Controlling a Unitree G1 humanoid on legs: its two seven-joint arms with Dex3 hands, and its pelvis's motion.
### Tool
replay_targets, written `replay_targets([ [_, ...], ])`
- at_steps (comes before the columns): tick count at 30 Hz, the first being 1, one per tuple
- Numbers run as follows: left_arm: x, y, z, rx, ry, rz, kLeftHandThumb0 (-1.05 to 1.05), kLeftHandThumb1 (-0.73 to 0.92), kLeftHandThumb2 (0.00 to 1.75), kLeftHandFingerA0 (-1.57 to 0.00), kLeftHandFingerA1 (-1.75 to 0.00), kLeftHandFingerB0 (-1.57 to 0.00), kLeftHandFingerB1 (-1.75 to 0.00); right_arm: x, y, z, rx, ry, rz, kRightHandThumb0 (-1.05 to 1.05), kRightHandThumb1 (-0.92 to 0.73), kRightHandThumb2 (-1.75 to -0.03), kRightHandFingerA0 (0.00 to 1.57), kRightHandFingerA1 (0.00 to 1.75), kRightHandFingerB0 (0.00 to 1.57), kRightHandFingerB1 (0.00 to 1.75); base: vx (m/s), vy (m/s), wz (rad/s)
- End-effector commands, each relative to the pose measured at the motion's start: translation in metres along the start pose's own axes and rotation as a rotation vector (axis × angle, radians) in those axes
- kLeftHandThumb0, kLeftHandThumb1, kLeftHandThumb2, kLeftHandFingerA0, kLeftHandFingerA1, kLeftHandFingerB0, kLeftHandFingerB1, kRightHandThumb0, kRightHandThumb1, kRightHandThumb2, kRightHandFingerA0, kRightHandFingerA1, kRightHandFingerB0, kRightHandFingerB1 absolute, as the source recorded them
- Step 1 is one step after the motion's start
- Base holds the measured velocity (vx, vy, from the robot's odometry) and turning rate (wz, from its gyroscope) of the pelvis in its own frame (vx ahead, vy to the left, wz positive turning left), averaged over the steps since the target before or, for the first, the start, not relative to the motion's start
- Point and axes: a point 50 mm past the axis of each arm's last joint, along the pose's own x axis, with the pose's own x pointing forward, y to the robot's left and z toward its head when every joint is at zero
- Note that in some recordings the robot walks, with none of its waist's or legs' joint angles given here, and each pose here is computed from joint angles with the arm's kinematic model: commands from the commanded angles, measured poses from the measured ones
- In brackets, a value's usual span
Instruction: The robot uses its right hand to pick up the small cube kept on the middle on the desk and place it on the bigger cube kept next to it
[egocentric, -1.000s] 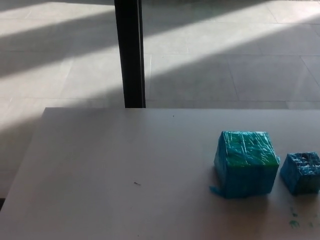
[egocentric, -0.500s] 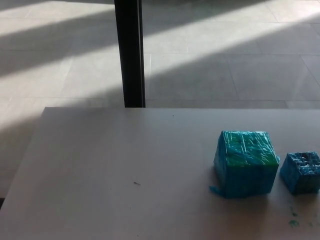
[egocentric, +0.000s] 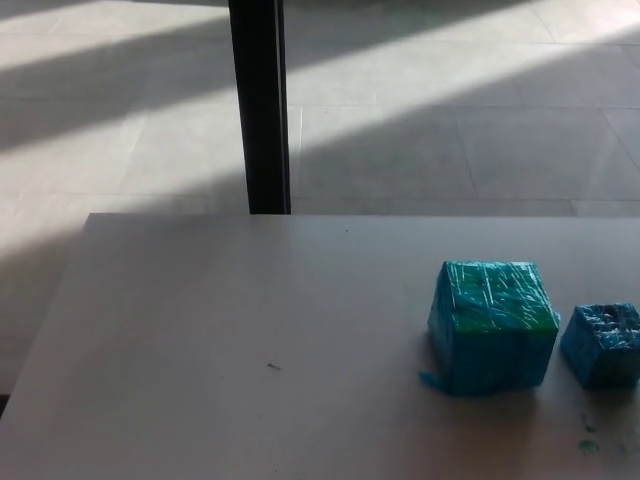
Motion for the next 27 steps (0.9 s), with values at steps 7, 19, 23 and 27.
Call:
replay_targets([
  [7,-0.002,0.007,-0.001,0.003,0.018,0.013,-0.97,0.73,1.16,-0.43,-0.68,-0.37,-0.53,0.007,0.015,0.007,-0.373,0.075,0.269,-0.53,-0.5,-0.73,0.03,0.36,0.03,0.18,0.0,0.0,0.0],
  [19,-0.002,0.008,0.002,-0.008,0.015,0.013,-0.98,0.73,1.16,-0.43,-0.68,-0.36,-0.53,0.027,0.037,0.002,-0.602,0.217,0.284,-0.61,-0.34,-0.61,0.0,0.04,0.03,0.0,0.0,0.0,0.0],
  [23,-0.002,0.007,0.005,0.01,0.017,0.017,-1.02,0.92,0.72,-0.43,-0.61,-0.42,-0.43,0.033,0.047,-0.002,-0.636,0.227,0.282,-0.58,-0.37,-0.62,0.0,0.0,0.09,0.05,0.0,0.0,0.0],
  [27,0.0,0.006,0.004,-0.004,0.027,0.019,-1.0,0.76,1.19,-0.46,-0.68,-0.32,-0.5,0.038,0.061,-0.008,-0.639,0.191,0.236,-0.59,-0.38,-0.61,0.0,0.0,0.0,0.0,0.0,0.0,0.0],
])
